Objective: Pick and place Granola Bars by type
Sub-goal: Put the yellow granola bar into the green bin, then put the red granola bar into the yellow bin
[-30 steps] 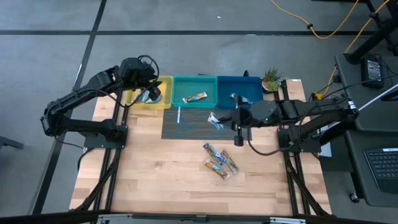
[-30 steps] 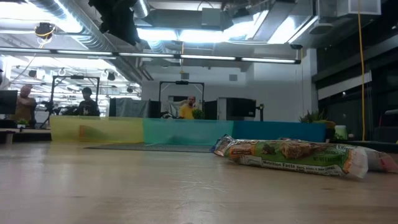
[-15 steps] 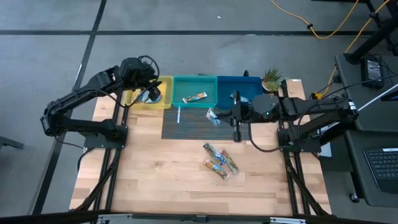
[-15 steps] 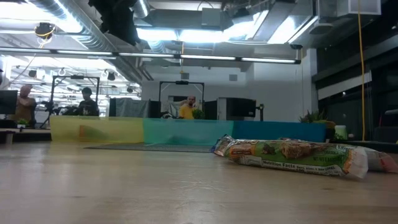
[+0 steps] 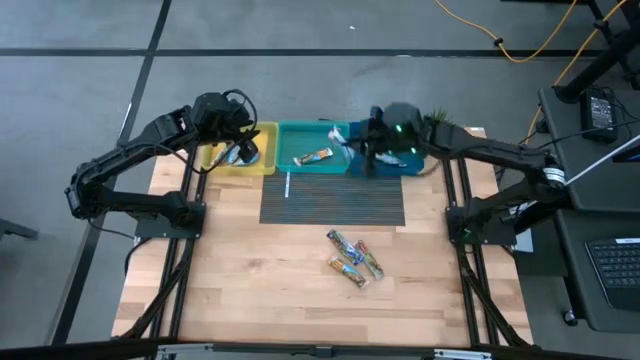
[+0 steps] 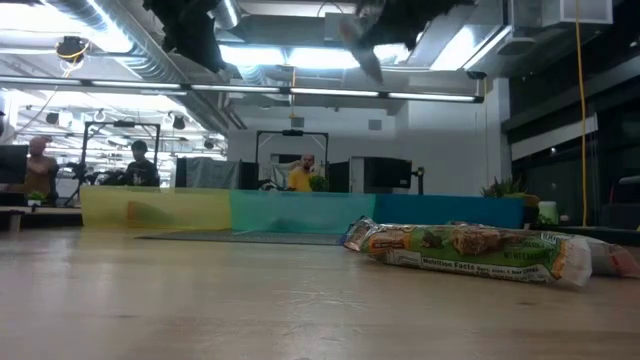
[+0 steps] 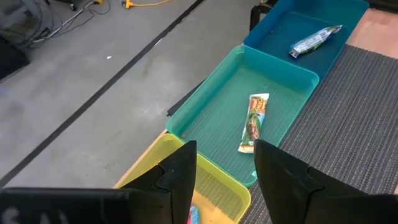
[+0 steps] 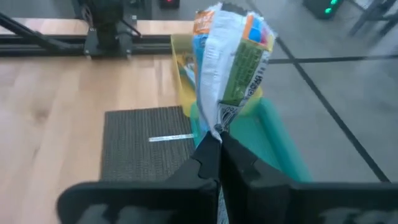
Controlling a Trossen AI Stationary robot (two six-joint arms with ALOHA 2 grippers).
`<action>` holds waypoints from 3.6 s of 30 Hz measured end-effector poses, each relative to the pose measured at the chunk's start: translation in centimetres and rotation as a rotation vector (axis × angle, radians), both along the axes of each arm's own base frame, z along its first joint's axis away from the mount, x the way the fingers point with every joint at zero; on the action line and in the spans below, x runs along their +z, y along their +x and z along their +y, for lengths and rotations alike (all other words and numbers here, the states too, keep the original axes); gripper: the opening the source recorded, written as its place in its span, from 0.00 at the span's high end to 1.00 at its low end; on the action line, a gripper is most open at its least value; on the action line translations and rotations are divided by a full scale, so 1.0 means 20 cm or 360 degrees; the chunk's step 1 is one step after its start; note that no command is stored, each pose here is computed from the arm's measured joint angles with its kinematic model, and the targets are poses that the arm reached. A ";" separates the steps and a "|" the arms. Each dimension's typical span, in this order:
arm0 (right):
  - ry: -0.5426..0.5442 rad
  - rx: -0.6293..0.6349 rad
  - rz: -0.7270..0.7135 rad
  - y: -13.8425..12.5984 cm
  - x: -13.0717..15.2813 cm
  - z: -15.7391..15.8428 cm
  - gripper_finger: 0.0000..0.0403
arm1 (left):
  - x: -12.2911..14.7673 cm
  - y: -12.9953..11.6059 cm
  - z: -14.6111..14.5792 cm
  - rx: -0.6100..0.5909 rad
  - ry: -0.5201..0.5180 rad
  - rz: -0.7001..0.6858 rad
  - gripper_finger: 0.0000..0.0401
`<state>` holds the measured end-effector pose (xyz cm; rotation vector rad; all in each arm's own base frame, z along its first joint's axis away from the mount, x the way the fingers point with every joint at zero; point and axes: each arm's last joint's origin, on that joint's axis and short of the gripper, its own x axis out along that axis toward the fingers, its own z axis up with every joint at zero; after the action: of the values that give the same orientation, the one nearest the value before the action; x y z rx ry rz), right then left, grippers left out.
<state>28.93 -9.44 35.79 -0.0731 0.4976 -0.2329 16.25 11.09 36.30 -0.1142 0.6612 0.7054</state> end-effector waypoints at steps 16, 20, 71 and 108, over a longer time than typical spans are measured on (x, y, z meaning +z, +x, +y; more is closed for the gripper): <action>0.0059 0.0231 0.0405 0.28 -0.21 -0.66 0.97 | 0.00 -0.01 0.01 0.0264 -0.0015 -0.0061 0.62; 0.0135 0.0210 0.0524 0.33 -0.35 -0.76 0.95 | 0.00 -0.01 0.01 0.0314 -0.0016 -0.0072 0.62; 0.0383 0.0206 0.0962 0.46 -0.38 -0.53 0.77 | 0.00 -0.01 0.01 0.0267 0.0002 -0.0031 0.62; 0.1022 -0.0527 0.1035 0.06 -0.39 0.92 0.49 | -0.02 -0.02 -0.01 -0.0030 0.0009 0.0125 0.62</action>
<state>30.08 8.92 28.06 0.5821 1.2139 -0.3638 15.95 10.95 35.89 -0.0749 0.7345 0.6962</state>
